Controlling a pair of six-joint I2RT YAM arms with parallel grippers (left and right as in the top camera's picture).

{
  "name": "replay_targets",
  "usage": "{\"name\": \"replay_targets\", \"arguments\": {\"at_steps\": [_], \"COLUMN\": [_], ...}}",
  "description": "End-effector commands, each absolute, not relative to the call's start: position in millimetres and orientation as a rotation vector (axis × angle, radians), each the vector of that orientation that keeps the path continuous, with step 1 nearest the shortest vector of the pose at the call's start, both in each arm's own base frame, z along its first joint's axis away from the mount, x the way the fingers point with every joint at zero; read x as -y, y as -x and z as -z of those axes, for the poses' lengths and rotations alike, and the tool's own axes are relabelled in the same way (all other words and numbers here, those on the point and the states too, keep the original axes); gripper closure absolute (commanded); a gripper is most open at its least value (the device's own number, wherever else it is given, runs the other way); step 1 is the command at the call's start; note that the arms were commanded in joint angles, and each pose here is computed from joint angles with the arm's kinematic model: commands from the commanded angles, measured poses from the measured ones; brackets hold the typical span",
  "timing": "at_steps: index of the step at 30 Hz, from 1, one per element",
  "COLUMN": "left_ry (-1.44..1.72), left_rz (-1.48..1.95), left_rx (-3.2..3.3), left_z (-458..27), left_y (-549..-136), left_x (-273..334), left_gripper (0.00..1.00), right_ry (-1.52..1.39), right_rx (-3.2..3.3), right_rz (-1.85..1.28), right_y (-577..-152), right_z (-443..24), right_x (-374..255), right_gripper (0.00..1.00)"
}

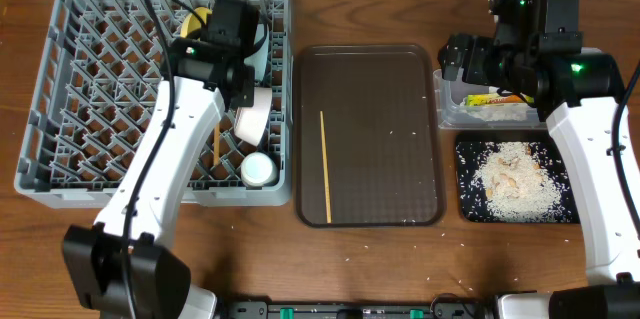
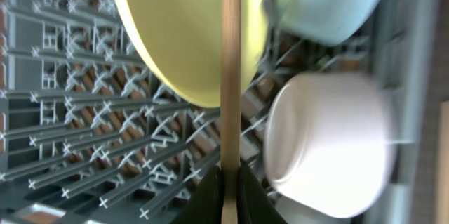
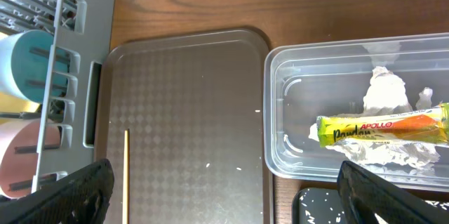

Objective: Sort waste into correct bins and load items into the dishwasher
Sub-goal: 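Carry the chopstick left and drop it upright into the rack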

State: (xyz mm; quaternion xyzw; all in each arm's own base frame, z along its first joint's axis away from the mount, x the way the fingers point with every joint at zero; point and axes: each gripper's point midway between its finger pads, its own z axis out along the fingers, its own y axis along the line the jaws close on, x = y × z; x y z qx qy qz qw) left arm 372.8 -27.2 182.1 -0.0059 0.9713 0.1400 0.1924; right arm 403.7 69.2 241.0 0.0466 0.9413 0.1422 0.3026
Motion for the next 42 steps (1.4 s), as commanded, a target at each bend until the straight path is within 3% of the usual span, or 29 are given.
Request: {"name": "replay_targets", "arguments": {"at_steps": [1,11,33,38,42], "left_ry": [-0.022,-0.016,-0.066,-0.039,-0.026], "left_rz": [-0.468,-0.488,-0.463,-0.46,-0.456], "left_rx": [-2.777,-2.841,-2.754,-2.759,-2.752], "left_z": [-162.1,-114.2,-112.0,-108.7,-109.2], "left_y": [-364.6,-348.1,-369.6,-367.4,-368.8], "left_x": [11.3,3.0,7.3,6.8,7.1], "left_gripper": [0.92,0.92,0.91,0.69,0.61], "right_ry": [-0.108,-0.108,-0.108,-0.108,-0.108], "right_rx": [-2.488,-2.488,-2.487,-2.488,-2.488], "right_rz": [-0.376,-0.376,-0.376,-0.376,-0.376], "right_y": [-405.2,-405.2,-405.3,-405.2,-405.2], "right_z": [-243.9,-243.9,-244.0,-243.9,-243.9], "right_x": [-71.7,-71.7,-71.7,-71.7,-71.7], "right_gripper": [0.01,0.01,0.01,0.01,0.01]}}
